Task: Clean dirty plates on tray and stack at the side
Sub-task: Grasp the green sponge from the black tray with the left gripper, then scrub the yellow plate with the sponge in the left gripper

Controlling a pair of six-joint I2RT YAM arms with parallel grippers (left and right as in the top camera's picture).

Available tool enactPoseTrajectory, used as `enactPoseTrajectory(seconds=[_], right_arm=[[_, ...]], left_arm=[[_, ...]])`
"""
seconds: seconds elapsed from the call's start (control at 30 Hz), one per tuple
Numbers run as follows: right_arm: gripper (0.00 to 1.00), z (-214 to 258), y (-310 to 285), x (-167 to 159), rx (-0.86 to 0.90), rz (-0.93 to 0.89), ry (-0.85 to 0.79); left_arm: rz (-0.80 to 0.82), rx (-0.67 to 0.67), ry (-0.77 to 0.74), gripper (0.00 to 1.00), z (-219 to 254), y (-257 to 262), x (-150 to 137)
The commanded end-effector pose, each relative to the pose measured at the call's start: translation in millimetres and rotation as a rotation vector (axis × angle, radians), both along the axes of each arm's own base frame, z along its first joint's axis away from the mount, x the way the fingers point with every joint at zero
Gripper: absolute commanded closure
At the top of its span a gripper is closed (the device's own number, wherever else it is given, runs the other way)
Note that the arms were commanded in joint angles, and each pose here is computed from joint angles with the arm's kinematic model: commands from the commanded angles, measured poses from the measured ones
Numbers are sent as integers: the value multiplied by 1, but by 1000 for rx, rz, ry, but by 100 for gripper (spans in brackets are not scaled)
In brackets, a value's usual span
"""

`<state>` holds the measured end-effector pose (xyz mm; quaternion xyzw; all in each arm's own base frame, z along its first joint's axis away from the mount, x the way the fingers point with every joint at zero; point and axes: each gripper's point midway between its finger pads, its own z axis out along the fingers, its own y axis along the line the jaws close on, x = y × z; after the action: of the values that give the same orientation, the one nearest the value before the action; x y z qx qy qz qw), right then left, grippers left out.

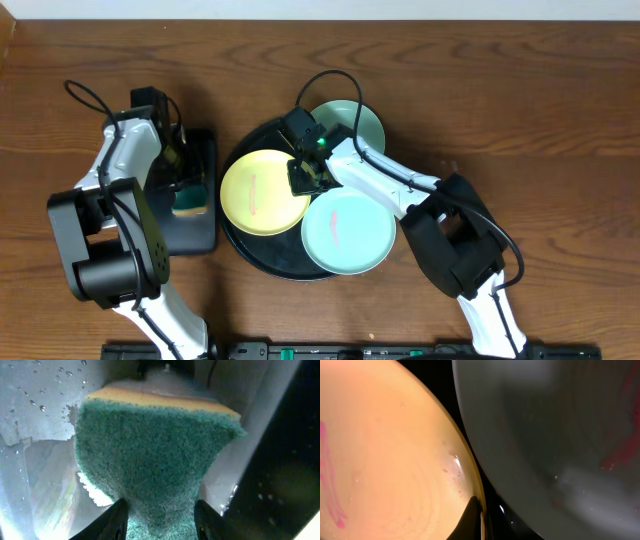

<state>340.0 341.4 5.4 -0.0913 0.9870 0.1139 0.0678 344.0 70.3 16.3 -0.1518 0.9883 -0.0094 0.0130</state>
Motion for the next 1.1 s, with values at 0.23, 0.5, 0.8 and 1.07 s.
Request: enactPoseTrajectory(seconds=[0.23,0.5,0.8,1.07], right_arm=[[99,-22,-5,-6,-50,24,22],[99,-22,-5,-5,-51,34,19],[99,-22,-5,-5,-51,40,18],[99,-22,-8,-5,-55,35,23]], left_arm=[[11,3,25,92,-16,0,-8],[10,12,-16,93,3,2,-2],[-10,-23,-242,93,96,-14,9],[-38,-79,-245,92,112,-60,-1]])
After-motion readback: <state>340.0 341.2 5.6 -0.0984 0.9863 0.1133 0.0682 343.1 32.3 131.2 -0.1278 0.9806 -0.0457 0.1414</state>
